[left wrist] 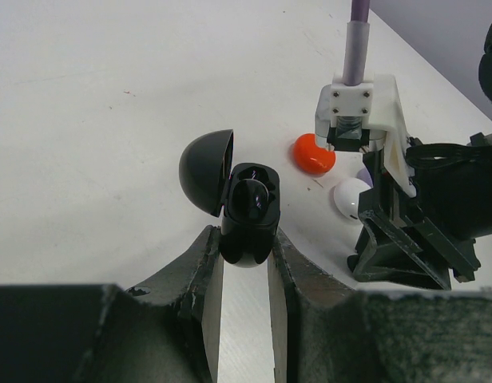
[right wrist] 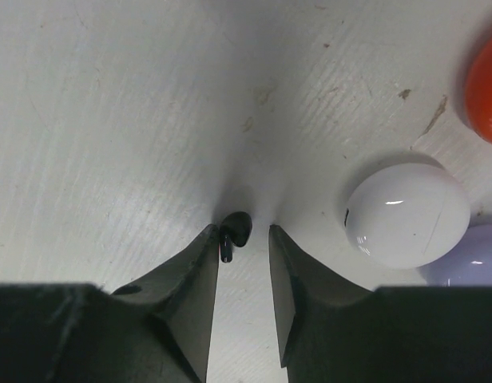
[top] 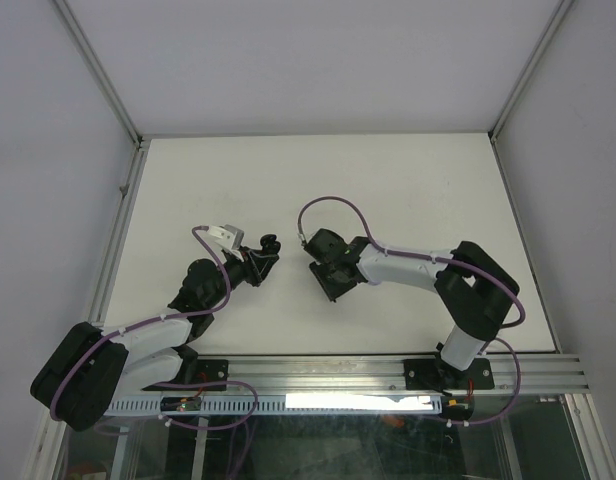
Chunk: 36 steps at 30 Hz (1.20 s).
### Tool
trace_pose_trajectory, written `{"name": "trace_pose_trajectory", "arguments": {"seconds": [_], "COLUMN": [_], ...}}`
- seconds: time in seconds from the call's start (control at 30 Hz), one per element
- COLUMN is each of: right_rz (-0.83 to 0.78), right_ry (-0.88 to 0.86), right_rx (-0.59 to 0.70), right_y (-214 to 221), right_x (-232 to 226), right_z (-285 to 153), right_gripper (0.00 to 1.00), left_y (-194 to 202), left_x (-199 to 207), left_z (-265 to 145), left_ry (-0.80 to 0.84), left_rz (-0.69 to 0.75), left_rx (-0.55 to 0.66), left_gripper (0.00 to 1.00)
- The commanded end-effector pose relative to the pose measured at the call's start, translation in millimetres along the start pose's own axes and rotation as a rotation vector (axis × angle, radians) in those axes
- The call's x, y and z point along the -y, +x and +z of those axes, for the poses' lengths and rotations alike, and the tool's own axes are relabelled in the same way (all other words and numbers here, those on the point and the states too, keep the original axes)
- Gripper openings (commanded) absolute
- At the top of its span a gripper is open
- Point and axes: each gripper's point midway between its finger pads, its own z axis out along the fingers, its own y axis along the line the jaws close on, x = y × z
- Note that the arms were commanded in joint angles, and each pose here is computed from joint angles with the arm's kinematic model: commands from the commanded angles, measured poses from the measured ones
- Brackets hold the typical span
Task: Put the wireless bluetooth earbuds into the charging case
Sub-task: Pick up the earbud from the center of the board.
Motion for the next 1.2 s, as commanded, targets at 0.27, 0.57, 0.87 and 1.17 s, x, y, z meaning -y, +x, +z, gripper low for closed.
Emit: {"name": "trace_pose_trajectory", "arguments": {"seconds": [0.27, 0.57, 0.87, 1.17], "right_rz": [0.003, -0.027, -0.039, -0.027], "right_ry": [0.03, 0.091, 0.098, 0.041], "right_rx": [-0.019, -0.089, -0.099, -0.011], "right_y": [-15, -5, -2, -14], "right_x": [-6, -2, -2, -9], "right_z": [1, 3, -2, -21], "right_gripper": [0.33, 0.29, 0.21, 0.11], "left_y": [-27, -27, -27, -32], "left_x": [9, 9, 10, 19], "left_z": [3, 4, 4, -2], "left_ry": [0.037, 0.039, 0.048, 0.093], "left_rz": [0.01, 0.011, 0.01, 0.019], "left_rx": [0.087, 0.087, 0.088, 0.125], "left_gripper": [0.0, 0.0, 0.0, 0.0]}}
